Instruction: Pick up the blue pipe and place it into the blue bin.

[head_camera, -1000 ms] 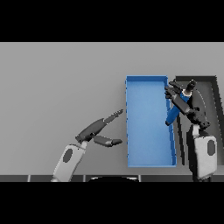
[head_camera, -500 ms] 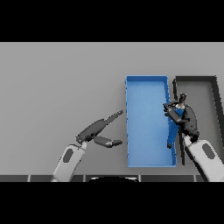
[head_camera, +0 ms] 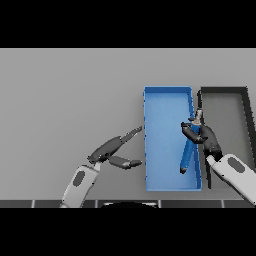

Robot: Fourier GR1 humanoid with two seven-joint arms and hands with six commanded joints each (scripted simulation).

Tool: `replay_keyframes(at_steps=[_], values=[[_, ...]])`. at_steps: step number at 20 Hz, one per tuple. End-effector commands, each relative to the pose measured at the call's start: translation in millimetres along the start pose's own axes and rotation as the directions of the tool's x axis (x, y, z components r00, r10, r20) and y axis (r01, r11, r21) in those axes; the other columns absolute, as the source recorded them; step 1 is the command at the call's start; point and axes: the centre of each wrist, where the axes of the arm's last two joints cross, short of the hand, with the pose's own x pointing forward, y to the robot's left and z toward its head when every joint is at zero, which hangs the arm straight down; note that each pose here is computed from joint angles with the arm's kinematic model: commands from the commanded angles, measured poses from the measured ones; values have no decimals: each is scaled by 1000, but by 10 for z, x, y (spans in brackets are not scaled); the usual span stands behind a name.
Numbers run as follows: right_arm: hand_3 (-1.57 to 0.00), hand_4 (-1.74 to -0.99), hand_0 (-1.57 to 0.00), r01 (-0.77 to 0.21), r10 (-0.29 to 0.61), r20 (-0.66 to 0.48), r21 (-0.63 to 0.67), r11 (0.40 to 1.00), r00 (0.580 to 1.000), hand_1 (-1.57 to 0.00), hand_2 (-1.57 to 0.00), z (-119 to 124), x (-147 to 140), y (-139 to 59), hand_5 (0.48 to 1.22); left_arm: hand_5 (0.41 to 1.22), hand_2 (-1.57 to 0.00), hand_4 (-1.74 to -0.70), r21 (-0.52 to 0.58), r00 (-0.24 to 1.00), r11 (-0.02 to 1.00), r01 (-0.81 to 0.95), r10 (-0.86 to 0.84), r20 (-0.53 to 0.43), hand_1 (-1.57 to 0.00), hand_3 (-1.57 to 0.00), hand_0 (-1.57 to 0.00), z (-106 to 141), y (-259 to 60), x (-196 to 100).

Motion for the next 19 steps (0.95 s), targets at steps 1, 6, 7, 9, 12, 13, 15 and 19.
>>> replay_keyframes(at_steps=[1,6,7,9,12,13,15,19], values=[[-84,-1083,-156,-6,6,-21,7,1000,1000,-143,-143,-17,-28,18,934,428,1,-886,2,1000,1000,-2,2,1,1,1,1,8,1,1],[-27,-1051,-51,-107,109,-91,24,994,990,-46,-46,-44,-65,65,787,428,1,-885,8,1000,1000,3,-3,0,1,1,1,28,9,-3],[-21,-1046,-40,-108,109,-94,16,994,990,-37,-37,-62,-56,50,759,428,1,-886,12,1000,1000,10,-10,0,1,1,1,24,38,-3],[-13,-1036,-25,-122,124,-94,25,992,988,-23,-23,-51,-49,97,713,429,1,-887,8,1000,1000,6,-6,2,1,1,1,57,17,-40],[-6,-1022,-13,-127,128,-93,20,992,987,-11,-11,-93,-48,94,672,431,1,-887,8,1000,1000,9,-9,6,1,1,1,22,18,-15],[-5,-1020,-10,-133,135,-94,25,991,986,-9,-9,-82,-26,88,666,431,1,-886,12,1000,1000,10,-10,1,1,1,1,24,11,-14],[-3,-1022,-6,-135,137,-92,30,990,986,-5,-5,-102,-30,105,661,431,1,-885,17,1000,1000,11,-11,-7,1,1,1,28,44,-24],[-3,-1022,-6,-139,142,-97,34,990,985,-5,-5,-115,-20,75,643,431,1,-885,12,1000,1000,5,-5,9,1,1,1,-1,20,0]])
